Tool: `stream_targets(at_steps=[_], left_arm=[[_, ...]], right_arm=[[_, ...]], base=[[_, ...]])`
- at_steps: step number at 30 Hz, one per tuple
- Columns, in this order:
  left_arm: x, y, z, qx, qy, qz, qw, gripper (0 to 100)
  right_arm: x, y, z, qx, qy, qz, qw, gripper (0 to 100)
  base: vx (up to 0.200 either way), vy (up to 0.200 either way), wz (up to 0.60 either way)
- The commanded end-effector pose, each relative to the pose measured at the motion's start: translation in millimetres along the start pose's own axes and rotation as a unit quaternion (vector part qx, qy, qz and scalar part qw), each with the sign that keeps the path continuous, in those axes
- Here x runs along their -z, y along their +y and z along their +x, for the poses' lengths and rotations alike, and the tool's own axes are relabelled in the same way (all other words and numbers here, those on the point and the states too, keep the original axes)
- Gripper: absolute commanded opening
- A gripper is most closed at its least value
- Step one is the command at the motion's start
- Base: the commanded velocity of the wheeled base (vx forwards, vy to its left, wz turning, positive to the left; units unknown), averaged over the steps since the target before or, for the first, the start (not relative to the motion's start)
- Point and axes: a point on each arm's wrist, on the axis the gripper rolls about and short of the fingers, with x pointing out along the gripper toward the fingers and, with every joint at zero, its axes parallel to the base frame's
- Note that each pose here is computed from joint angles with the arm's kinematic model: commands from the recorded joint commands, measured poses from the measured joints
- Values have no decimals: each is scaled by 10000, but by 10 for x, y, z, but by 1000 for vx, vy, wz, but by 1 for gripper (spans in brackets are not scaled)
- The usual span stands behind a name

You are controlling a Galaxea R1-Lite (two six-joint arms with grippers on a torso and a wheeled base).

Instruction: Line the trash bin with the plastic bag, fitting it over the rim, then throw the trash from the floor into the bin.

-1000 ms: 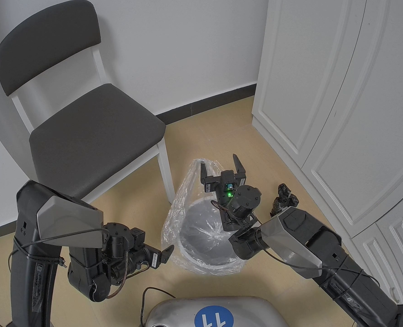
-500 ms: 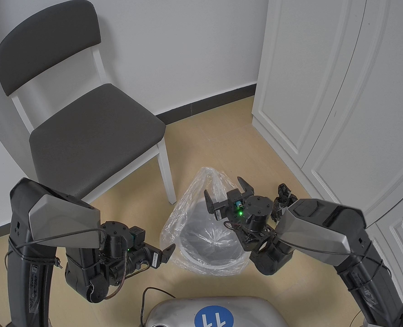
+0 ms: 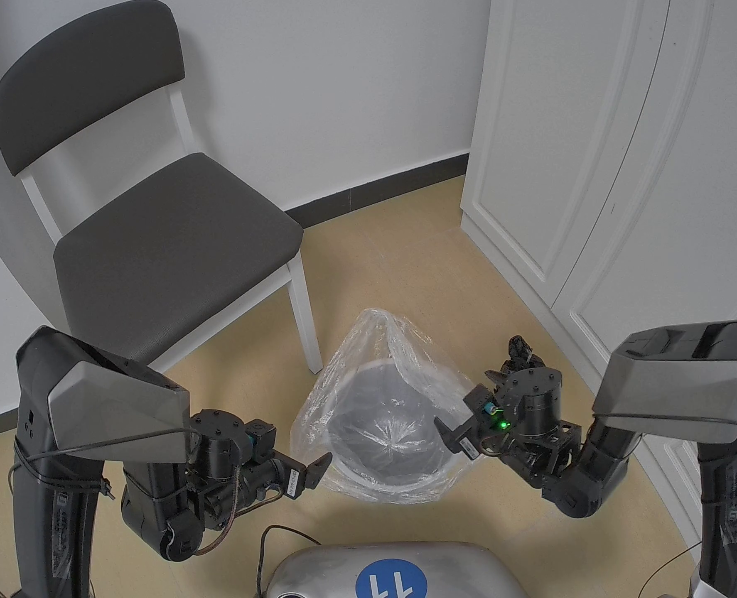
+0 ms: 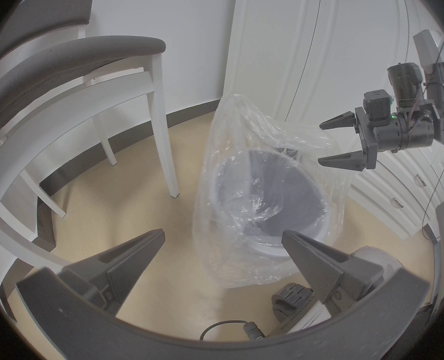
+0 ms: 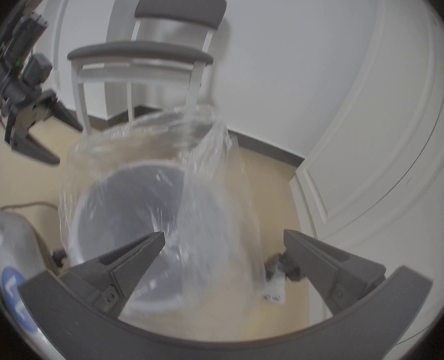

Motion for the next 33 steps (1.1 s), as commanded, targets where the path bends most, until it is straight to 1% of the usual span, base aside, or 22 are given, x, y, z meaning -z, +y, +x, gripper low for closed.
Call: stream_targets(at_steps=[1,3,5,7,8,9,10,12,14,18,20,21,24,25,27,30,33], left_arm=[[3,-119,27,154,-19,54,9999,100],[14,-162,79,132,-40,-71,9999,100],[-19,-186,155,-31,-164,-229,9996,100],[-67,-187,242,-331,-334,-396,9981,100],[-67,-187,242,-331,-334,-396,9981,100],[-121,-148,336,-770,-532,-524,9942,100],[-131,-129,350,-865,-565,-548,9931,100],[-153,-94,356,-952,-611,-574,9919,100],[-211,-33,338,-1034,-700,-609,9903,100],[-229,51,415,-1180,-789,-604,9880,100],[-174,64,488,-1287,-759,-612,9869,100],[-129,72,561,-1408,-752,-621,9852,100],[-125,117,677,-1672,-875,-687,9796,100],[-125,117,677,-1672,-875,-687,9796,100],[-140,170,730,-1824,-954,-721,9759,100],[-156,190,745,-1888,-1000,-747,9741,100],[-214,247,788,-2053,-1145,-795,9687,100]], right_arm=[[-2,-315,-63,253,207,-63,9994,100],[82,-359,9,315,336,-95,9989,100],[129,-393,76,381,380,-98,9985,100],[167,-428,138,455,410,-85,9981,100],[167,-428,138,455,410,-85,9981,100],[199,-470,189,534,434,-63,9976,100],[209,-484,195,552,445,-56,9975,100],[222,-504,201,595,474,-77,9971,100],[251,-570,218,740,560,-198,9955,100],[330,-637,369,941,595,-177,9936,100],[372,-638,491,1028,532,-116,9932,100],[403,-636,581,1102,479,-78,9927,100],[436,-666,677,1284,404,-23,9909,100],[438,-664,680,1284,404,-23,9909,100],[419,-674,705,1328,341,7,9905,100],[409,-679,713,1337,322,56,9905,100],[392,-663,775,1391,239,122,9899,100]], base=[[0,0,0],[0,0,0],[0,0,0],[0,0,0],[0,0,0],[0,0,0],[0,0,0],[0,0,0],[0,0,0],[0,0,0],[0,0,0],[0,0,0],[0,0,0],[0,0,0],[0,0,0],[0,0,0],[0,0,0]])
